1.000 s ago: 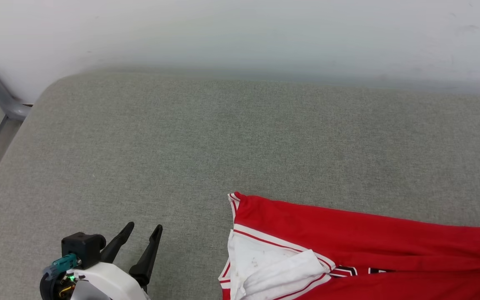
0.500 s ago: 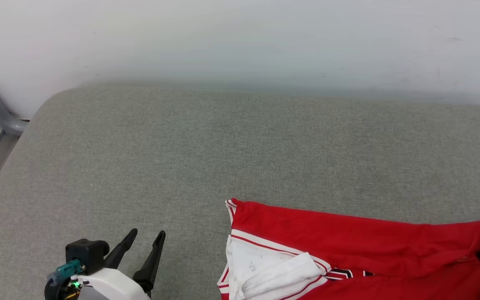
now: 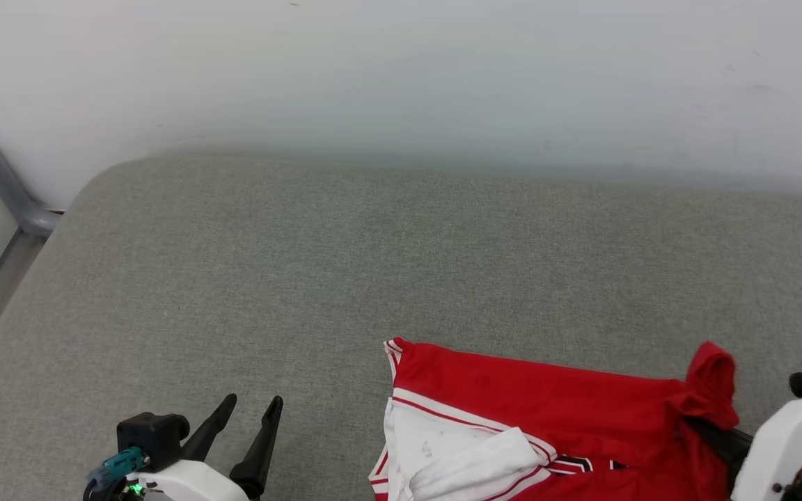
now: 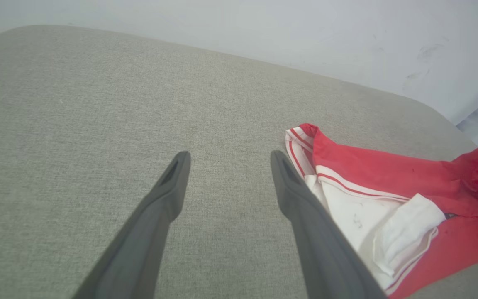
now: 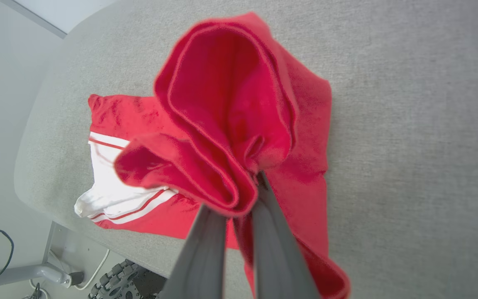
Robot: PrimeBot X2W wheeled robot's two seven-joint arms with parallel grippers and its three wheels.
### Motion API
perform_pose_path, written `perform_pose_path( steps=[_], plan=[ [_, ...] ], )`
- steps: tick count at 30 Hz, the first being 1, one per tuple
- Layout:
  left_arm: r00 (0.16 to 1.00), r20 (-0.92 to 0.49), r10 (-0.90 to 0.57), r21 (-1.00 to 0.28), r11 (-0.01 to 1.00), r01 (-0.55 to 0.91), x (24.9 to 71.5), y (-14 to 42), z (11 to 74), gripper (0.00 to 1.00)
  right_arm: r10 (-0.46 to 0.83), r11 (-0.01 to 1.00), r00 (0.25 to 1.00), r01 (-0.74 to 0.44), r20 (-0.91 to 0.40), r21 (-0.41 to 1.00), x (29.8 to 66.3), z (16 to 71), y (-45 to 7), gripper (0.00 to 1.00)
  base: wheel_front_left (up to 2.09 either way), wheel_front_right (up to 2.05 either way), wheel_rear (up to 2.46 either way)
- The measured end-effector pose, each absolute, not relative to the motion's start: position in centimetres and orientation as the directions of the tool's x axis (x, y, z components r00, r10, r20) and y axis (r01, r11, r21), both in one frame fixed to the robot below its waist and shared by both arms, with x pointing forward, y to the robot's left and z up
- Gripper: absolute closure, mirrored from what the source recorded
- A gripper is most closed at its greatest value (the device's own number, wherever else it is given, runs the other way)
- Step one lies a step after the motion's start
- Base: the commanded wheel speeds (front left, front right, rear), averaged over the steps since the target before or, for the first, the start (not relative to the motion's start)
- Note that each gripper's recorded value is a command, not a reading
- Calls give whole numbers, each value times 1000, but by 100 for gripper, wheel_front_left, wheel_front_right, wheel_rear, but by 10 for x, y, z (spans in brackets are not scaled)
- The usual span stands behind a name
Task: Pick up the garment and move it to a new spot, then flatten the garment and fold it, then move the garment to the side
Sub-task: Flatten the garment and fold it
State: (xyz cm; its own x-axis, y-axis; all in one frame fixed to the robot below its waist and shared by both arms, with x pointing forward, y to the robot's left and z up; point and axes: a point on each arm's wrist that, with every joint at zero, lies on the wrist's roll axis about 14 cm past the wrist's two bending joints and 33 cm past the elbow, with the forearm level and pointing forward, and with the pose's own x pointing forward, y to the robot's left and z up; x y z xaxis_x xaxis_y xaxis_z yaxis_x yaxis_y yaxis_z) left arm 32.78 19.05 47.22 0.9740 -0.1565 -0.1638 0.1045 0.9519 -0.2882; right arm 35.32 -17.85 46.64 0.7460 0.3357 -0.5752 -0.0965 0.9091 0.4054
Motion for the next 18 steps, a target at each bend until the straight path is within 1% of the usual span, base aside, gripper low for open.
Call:
perform_pose_path(
  steps=[4,8,11,15,18],
  plan=[
    [976,-163,-145,-287,953,94,324,193,471,0,411,881,714,-151,-567,449,349,469,-144,100,0,0,0],
    [980,-155,-126,-284,956,78,321,199,473,0,504,828,677,-203,-536,523,346,476,-109,100,0,0,0],
    [982,-151,-113,-284,957,66,318,203,474,0,562,797,644,-254,-519,548,344,480,-87,100,0,0,0],
    [984,-150,-96,-283,958,50,313,208,474,0,671,710,577,-321,-465,627,336,482,-47,100,0,0,0],
    [985,-150,-85,-281,959,40,311,212,474,0,715,670,542,-352,-441,653,336,482,-25,100,0,0,0]
  ],
)
